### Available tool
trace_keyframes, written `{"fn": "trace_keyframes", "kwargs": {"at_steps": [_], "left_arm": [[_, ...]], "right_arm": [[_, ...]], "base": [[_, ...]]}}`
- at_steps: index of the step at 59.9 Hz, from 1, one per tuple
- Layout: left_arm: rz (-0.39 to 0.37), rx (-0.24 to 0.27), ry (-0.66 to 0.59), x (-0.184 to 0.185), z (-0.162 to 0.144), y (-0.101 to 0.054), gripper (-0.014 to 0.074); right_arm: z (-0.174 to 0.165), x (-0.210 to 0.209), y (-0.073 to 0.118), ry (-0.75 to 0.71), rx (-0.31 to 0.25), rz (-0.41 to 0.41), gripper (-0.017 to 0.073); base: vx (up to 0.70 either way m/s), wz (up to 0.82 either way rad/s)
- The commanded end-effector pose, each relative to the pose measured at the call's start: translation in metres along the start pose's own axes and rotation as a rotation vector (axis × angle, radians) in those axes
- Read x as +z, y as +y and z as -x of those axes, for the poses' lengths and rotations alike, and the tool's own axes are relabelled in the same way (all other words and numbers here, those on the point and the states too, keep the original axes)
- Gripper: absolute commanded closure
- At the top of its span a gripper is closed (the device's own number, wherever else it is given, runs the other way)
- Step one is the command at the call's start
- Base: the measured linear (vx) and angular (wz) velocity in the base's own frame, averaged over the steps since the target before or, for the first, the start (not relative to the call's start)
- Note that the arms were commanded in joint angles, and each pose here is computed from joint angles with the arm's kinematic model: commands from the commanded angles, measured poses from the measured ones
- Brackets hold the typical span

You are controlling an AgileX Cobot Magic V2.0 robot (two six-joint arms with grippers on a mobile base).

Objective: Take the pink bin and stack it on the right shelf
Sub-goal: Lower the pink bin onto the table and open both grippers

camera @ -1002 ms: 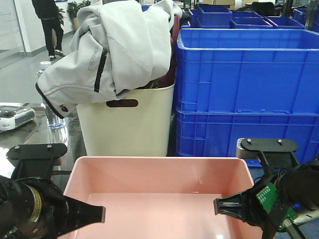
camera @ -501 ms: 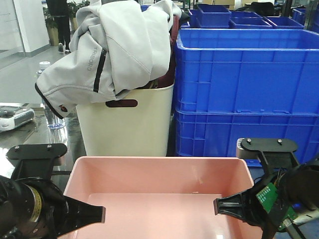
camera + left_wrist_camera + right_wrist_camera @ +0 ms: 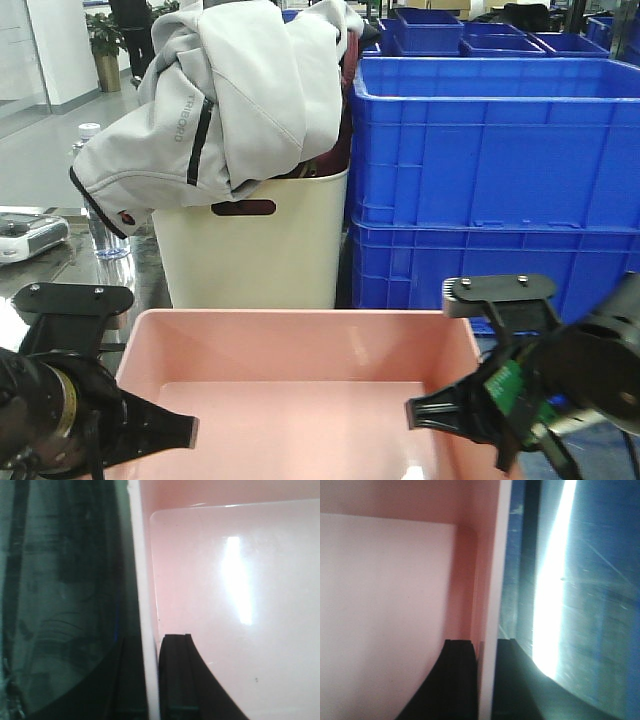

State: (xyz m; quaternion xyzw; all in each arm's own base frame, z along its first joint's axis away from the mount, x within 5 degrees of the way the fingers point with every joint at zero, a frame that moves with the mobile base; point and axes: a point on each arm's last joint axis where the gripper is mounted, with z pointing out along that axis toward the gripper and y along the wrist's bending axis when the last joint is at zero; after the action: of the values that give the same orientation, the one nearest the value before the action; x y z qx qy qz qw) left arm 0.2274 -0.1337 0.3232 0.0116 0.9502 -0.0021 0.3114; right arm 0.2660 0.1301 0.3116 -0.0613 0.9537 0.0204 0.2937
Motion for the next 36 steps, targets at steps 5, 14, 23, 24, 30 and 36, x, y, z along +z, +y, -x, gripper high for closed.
{"fn": "trace_keyframes", "kwargs": {"at_steps": [5,14,23,24,30,36], "left_arm": [[0.051,0.04,-0.071,-0.006,0.017,0.021,0.0438],[0.018,0.061,-0.051,-0.004,0.017,0.024,0.0255],[-0.025,0.09,-0.061,-0.007,0.017,0.021,0.0065],[-0.029,0.09,-0.062,-0.008,0.017,0.021,0.0054],[-0.071,0.101,-0.086,-0.022,0.015,0.023,0.0019],[-0.159,0.141,-0.124,-0.048,0.01,0.027,0.0019]], "right_arm": [[0.029,0.0,0.006,-0.087,-0.078,0.004,0.0487],[0.036,0.008,0.01,-0.055,-0.068,-0.006,0.0315],[0.036,0.001,0.008,-0.07,-0.065,-0.004,0.0076],[0.036,-0.001,0.007,-0.073,-0.067,-0.003,0.0055],[0.036,-0.018,0.004,-0.112,-0.092,0.011,-0.0043],[0.026,-0.04,-0.001,-0.15,-0.147,0.052,-0.0062]], "base": [[0.0,0.0],[0.0,0.0],[0.0,0.0],[0.0,0.0],[0.0,0.0],[0.0,0.0]]}}
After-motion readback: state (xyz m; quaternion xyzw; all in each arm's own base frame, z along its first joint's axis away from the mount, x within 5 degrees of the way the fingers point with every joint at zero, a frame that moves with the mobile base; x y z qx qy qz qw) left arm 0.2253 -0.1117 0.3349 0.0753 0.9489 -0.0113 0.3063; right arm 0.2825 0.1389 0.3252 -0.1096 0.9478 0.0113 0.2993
